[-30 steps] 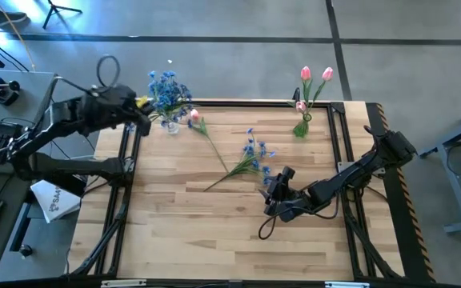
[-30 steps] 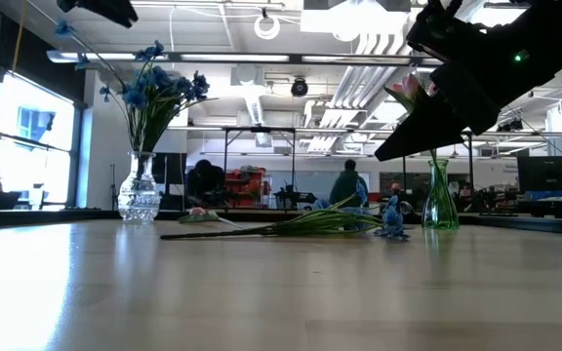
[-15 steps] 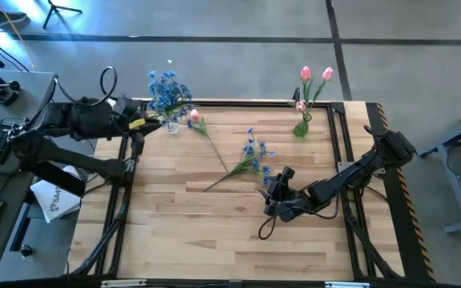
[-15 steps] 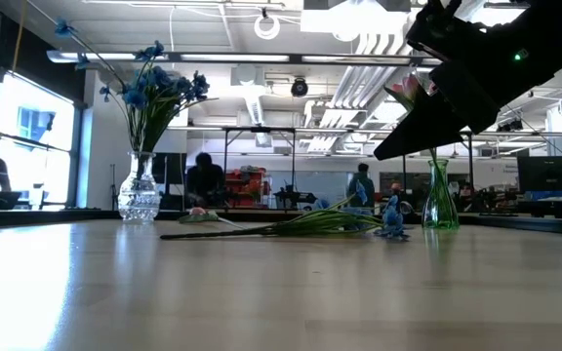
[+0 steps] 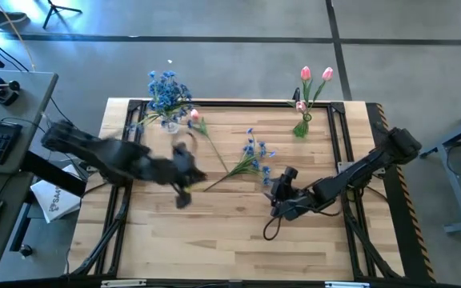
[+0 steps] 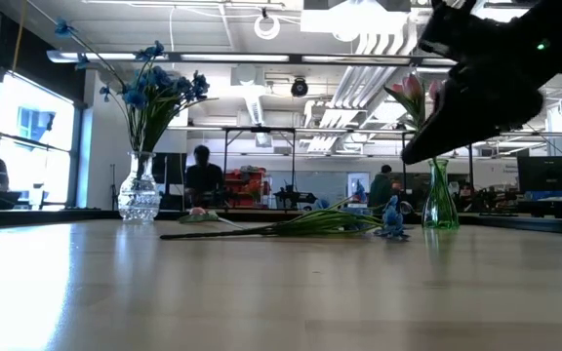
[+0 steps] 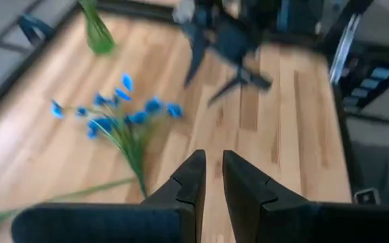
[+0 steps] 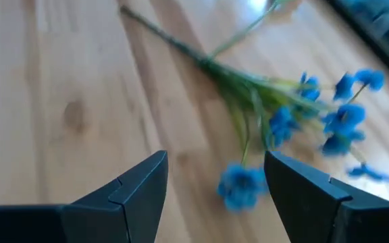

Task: Sort flowers into vase by color
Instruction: Put the pink tulip in the green vase

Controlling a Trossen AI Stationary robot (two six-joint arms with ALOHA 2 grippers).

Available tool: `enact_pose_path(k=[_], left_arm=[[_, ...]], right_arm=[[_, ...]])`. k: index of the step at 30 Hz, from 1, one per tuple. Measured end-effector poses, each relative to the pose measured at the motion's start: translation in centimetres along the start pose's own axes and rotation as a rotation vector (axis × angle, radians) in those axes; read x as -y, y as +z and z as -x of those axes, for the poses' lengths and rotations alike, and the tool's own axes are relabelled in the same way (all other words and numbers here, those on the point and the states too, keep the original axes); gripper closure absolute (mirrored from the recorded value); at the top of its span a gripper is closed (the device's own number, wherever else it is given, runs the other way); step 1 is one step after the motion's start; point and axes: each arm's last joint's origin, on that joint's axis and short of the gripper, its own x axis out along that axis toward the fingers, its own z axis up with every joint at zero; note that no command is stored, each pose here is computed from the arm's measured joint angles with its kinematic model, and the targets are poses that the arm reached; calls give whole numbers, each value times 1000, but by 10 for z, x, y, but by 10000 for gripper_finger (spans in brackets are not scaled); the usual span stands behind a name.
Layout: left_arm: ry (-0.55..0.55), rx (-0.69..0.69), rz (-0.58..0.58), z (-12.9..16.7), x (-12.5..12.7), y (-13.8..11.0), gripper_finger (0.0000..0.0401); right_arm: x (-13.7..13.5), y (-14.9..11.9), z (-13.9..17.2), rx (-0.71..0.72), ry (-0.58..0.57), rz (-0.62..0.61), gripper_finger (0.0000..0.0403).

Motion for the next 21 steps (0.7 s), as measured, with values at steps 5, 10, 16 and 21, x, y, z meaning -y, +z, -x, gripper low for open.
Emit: enact_pose_path(k=[5, 10, 16, 21], left_arm=[[63, -148, -16, -55, 21, -17, 364], [160, -252, 65, -110, 23, -34, 361], [343, -349, 154, -170, 1, -55, 332], [526, -375, 236, -207, -31, -68, 285]], right_arm=[[9, -4, 20, -82, 49, -14, 160], [13, -7, 31, -76, 11, -21, 160], [13, -6, 31, -43, -18, -28, 160], [13, -5, 31, -39, -23, -27, 160]])
